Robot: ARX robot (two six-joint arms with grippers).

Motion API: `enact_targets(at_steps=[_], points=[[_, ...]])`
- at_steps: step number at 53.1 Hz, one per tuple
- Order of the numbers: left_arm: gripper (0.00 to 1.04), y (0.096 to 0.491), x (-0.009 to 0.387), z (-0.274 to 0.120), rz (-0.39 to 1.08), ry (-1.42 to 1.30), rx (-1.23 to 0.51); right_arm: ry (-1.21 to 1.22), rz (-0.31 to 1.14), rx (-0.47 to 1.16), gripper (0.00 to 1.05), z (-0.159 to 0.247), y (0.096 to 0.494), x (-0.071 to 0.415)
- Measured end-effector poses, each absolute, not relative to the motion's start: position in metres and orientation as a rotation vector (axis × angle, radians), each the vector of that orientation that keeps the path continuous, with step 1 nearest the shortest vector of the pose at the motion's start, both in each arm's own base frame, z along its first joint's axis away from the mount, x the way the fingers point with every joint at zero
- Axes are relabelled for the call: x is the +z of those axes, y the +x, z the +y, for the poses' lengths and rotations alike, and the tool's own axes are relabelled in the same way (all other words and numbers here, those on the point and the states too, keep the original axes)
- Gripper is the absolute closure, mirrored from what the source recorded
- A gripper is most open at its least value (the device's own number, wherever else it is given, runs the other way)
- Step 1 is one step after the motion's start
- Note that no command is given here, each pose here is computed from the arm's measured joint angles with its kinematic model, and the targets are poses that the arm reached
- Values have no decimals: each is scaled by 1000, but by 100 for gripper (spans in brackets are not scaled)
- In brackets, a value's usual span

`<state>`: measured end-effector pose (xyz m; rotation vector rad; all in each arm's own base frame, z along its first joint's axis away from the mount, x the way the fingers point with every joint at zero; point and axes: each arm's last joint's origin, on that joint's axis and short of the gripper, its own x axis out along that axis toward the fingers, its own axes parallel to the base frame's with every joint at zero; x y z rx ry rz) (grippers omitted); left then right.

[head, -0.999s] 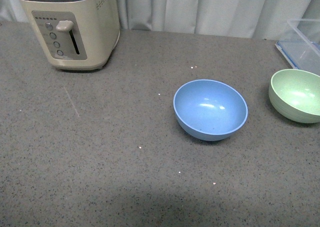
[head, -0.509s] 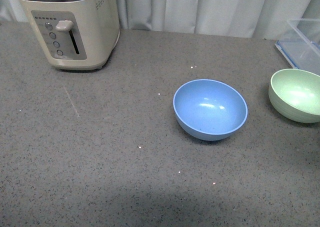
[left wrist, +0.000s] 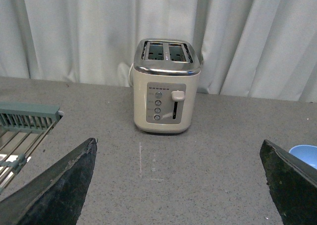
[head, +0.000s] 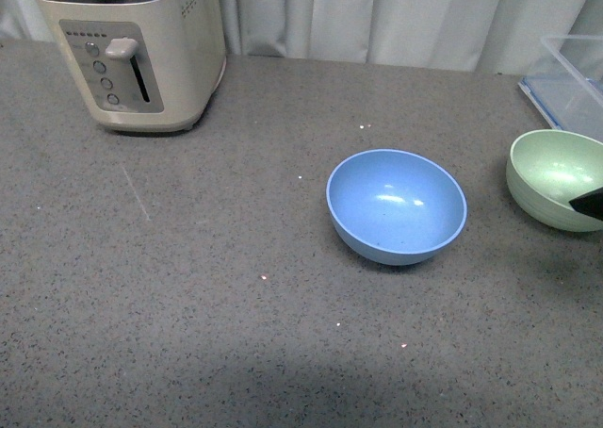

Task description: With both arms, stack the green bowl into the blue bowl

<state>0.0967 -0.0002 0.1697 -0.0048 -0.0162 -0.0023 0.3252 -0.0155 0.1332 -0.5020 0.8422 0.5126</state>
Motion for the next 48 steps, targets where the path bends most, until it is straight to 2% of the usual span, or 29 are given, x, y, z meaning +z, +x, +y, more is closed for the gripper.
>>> enact_targets(at_steps=[14,31,48], points=[[6,97,170,0,-17,-5,-2,-540,918,555,9,-13,356,106],[6,97,170,0,-16,-5,-2,-553,980,601,9,-3,365,80],[6,97,170,0,-16,-5,-2,-581,970,596,64,-1,366,78]])
